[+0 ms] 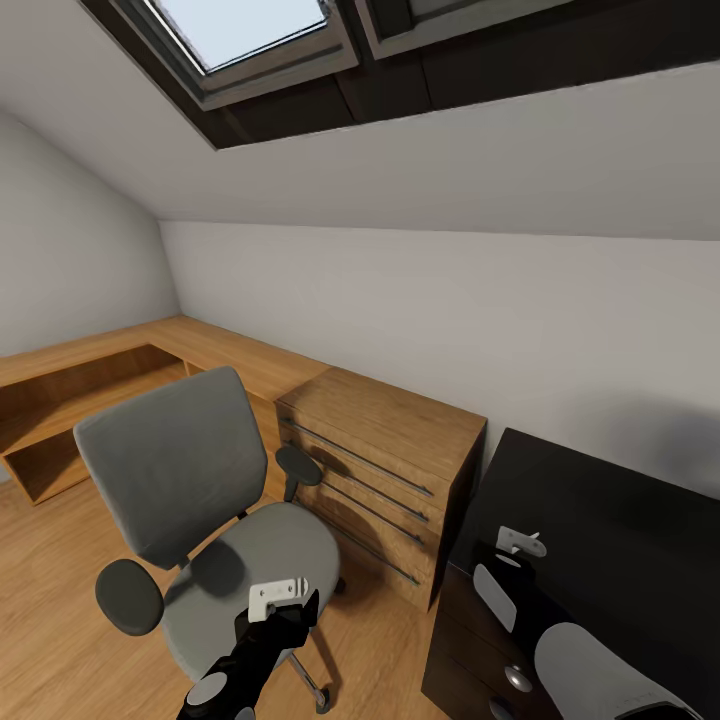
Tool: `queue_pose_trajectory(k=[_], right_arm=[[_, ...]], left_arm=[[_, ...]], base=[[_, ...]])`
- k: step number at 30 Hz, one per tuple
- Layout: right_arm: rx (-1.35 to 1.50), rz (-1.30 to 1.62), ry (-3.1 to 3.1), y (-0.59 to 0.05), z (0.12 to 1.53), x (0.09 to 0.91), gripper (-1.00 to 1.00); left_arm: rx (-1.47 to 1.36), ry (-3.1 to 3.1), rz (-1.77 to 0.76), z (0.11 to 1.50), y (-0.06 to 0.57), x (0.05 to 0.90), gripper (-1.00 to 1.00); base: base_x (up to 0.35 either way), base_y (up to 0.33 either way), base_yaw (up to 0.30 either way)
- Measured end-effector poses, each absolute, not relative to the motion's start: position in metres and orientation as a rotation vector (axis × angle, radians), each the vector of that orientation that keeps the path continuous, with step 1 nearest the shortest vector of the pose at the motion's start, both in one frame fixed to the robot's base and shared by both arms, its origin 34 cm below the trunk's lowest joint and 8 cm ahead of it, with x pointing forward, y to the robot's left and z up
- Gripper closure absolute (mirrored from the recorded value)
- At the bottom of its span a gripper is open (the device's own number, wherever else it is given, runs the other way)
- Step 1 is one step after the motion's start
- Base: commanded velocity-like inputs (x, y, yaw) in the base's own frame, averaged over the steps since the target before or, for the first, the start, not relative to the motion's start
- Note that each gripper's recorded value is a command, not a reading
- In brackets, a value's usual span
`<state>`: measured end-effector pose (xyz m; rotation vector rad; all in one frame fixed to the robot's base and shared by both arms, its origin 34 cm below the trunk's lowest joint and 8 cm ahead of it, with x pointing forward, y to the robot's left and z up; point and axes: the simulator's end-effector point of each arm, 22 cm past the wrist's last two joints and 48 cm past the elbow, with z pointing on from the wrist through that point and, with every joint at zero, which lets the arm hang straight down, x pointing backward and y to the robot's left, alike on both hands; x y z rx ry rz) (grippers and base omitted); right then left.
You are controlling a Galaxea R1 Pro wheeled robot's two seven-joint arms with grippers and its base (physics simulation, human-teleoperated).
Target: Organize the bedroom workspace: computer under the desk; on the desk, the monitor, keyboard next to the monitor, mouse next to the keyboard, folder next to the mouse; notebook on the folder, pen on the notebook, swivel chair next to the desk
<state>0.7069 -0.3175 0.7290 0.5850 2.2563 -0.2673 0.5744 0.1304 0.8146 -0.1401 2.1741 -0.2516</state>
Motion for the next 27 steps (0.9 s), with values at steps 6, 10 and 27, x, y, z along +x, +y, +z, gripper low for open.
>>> queue_pose_trajectory(k=[6,10,27], right_arm=[[0.586,-0.265,2.257,-0.3169,0.7289,0.707,-1.0],[0.59,-0.253,2.258,-0.3148,0.7286,0.7074,1.0],[0.589,-0.25,2.259,-0.3117,0.7284,0.7075,1.0]], left_arm=[[-0.14,2.174,-0.252,0.8146,0.1304,0.5744,-1.0],[-0.14,2.174,-0.251,0.8145,0.1305,0.5744,-1.0],[-0.139,2.176,-0.25,0.8137,0.131,0.5742,-1.0]], base=[[0.0,0.0,0.0],[0.0,0.0,0.0],[0.0,0.0,0.0]])
